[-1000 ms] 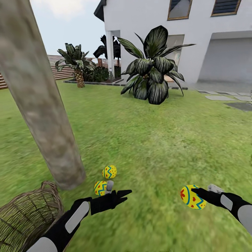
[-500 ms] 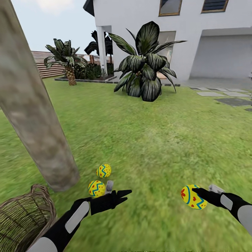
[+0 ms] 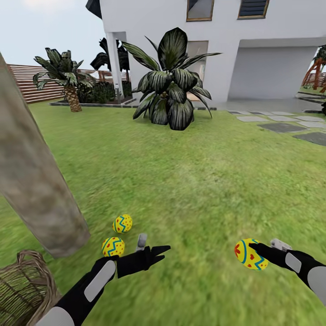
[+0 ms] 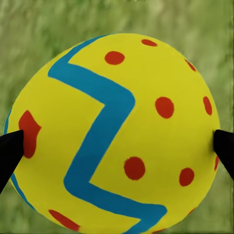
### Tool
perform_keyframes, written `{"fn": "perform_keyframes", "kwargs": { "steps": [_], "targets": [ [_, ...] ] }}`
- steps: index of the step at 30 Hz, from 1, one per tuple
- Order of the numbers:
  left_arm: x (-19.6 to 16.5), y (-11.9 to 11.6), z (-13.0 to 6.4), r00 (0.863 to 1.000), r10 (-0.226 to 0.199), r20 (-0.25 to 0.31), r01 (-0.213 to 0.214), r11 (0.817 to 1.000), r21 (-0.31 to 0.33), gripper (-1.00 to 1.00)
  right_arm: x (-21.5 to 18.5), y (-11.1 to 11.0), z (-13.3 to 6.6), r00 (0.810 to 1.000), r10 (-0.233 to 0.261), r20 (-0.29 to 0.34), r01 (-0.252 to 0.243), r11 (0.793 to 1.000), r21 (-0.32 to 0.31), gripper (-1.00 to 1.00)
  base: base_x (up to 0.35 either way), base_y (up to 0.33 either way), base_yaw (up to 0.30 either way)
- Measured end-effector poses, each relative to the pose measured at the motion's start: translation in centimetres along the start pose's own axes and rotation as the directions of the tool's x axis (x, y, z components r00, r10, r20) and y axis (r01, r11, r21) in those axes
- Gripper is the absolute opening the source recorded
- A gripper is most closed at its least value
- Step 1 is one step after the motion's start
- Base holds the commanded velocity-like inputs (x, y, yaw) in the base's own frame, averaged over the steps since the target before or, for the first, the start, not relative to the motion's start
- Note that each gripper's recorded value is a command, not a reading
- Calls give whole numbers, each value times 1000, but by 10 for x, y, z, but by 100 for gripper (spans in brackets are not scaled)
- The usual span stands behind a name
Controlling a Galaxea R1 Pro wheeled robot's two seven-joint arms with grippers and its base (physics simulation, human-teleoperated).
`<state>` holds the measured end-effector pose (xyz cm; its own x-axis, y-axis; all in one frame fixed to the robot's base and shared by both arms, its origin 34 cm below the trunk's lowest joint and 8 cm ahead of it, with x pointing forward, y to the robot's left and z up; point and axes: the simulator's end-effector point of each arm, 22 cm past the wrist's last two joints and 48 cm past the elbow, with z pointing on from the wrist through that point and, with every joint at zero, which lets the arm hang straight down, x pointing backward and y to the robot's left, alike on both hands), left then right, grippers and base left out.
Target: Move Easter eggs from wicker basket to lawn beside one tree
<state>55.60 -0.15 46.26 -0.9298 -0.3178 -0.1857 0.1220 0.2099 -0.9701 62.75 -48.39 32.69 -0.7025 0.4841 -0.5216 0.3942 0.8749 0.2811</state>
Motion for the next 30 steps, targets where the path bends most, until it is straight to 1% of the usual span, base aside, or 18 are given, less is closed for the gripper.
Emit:
{"fn": "perform_keyframes", "kwargs": {
  "steps": [5,9,20,24,30],
  "targets": [
    [0,1,0,1000,-1,0,1,1000,0,100,2,-2,0,1000,-1,-2,1,1000,4,-100,0,0,-251],
    [1,3,0,1000,-6,-1,6,1000,-2,100,10,-7,2,1000,-1,-14,1,1000,12,-100,0,0,-177],
    [3,9,1,1000,-19,-4,19,1000,-6,100,17,-10,7,1000,0,-27,1,1000,19,-100,8,0,-169],
    [4,11,1,1000,-24,-5,23,1000,-8,100,19,-12,8,999,0,-32,1,1000,23,-100,158,0,-164],
    [4,13,2,1000,-27,-6,27,1000,-9,100,22,-10,10,999,-6,-35,6,1000,21,-100,322,0,-29]
  ]
}}
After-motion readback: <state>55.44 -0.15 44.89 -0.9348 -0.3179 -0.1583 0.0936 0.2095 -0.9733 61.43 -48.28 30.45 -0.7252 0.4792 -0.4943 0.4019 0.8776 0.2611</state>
